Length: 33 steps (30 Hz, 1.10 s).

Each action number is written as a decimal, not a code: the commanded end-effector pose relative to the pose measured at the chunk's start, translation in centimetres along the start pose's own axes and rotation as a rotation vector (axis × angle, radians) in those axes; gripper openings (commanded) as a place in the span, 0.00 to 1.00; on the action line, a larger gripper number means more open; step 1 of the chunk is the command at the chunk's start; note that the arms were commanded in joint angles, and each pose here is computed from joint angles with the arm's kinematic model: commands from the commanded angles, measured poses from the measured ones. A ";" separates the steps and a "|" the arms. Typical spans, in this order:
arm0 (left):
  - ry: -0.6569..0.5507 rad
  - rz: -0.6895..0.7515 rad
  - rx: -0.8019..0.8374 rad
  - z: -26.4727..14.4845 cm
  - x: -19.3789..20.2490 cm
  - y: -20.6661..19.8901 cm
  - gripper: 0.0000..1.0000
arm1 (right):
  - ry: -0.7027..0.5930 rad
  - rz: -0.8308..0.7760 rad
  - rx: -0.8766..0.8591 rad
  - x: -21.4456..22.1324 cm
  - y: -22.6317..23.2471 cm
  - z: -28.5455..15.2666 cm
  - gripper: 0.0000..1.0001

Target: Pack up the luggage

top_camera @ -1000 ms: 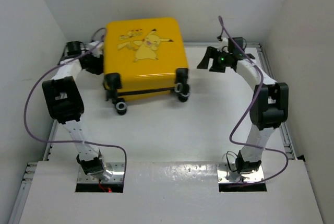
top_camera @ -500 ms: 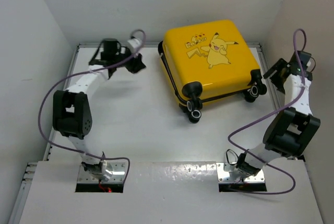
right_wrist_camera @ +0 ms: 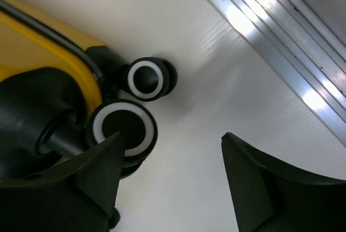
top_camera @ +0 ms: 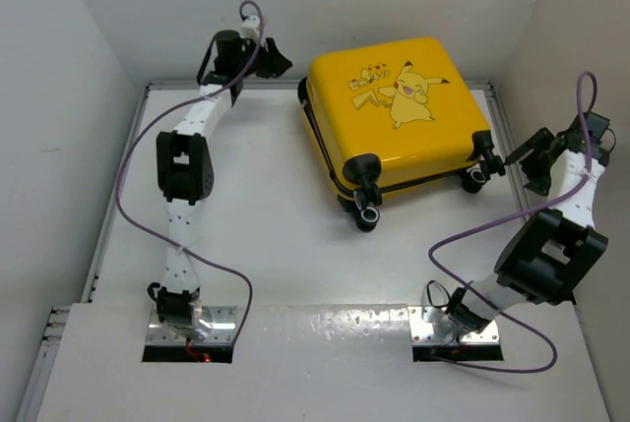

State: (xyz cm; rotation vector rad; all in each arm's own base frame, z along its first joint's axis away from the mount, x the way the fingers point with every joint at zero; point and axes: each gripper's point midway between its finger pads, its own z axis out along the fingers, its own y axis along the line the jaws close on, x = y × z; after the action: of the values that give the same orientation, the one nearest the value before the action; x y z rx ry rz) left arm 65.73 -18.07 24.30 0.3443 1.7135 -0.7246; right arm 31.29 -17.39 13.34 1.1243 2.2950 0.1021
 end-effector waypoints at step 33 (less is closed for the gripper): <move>0.537 0.053 0.030 -16.4 17.2 -9.1 0.00 | 0.269 -0.196 -0.317 5.9 14.1 3.6 0.60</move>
State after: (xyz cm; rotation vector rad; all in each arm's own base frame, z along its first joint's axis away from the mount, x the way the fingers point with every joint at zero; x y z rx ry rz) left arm 50.44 -16.25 12.91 0.3504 2.1530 -0.5312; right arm 34.22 -4.06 11.19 0.7881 2.6409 0.5501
